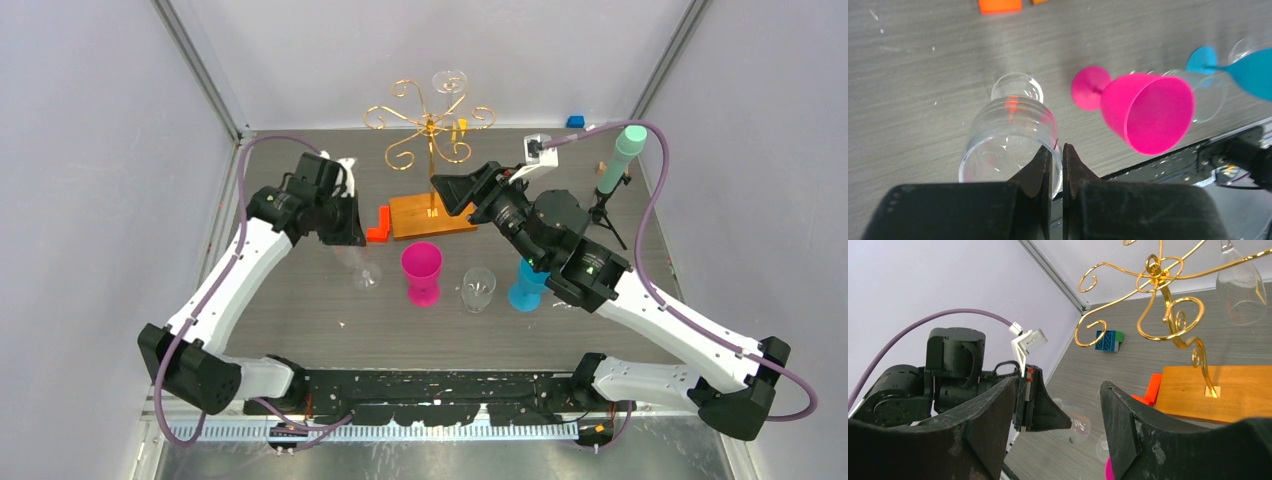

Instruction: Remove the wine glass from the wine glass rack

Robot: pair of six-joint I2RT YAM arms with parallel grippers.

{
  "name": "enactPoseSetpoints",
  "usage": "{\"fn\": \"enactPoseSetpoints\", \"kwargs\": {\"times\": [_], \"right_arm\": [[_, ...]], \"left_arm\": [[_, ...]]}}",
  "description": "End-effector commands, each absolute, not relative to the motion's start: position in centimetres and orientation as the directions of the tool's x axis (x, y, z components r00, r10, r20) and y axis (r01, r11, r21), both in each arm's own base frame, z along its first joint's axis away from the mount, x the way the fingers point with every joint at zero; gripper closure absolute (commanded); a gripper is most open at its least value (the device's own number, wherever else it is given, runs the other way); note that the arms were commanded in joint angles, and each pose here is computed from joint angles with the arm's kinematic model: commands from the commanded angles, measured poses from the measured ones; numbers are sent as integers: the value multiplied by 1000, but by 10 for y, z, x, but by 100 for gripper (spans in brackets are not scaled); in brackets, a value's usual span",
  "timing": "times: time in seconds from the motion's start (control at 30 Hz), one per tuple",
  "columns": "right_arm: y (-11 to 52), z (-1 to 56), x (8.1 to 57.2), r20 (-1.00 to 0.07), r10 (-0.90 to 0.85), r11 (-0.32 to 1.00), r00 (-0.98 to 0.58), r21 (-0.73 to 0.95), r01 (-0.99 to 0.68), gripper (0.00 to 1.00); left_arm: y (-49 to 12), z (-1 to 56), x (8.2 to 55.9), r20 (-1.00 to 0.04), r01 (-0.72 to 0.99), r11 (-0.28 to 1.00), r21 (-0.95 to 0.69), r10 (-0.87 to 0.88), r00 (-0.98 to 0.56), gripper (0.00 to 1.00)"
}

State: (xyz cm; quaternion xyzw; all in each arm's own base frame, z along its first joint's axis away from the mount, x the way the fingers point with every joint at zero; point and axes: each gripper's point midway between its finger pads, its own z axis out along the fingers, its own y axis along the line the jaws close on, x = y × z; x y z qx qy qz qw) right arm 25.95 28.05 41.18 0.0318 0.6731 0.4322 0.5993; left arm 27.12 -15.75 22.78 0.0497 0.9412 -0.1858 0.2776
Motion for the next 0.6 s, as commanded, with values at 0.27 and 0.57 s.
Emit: {"fn": "enactPoseSetpoints", "kwargs": {"times": [0.27, 0.57], "right_arm": [[263, 410, 261, -738, 620, 620, -266, 669, -409, 33], [257, 408, 263, -720, 642, 616, -263, 689, -382, 34]], "left_arm": [[-174, 204, 245, -566, 253, 938, -237, 78, -821, 100], [-190, 197, 248, -610, 270, 938, -218, 85, -788, 100]]}}
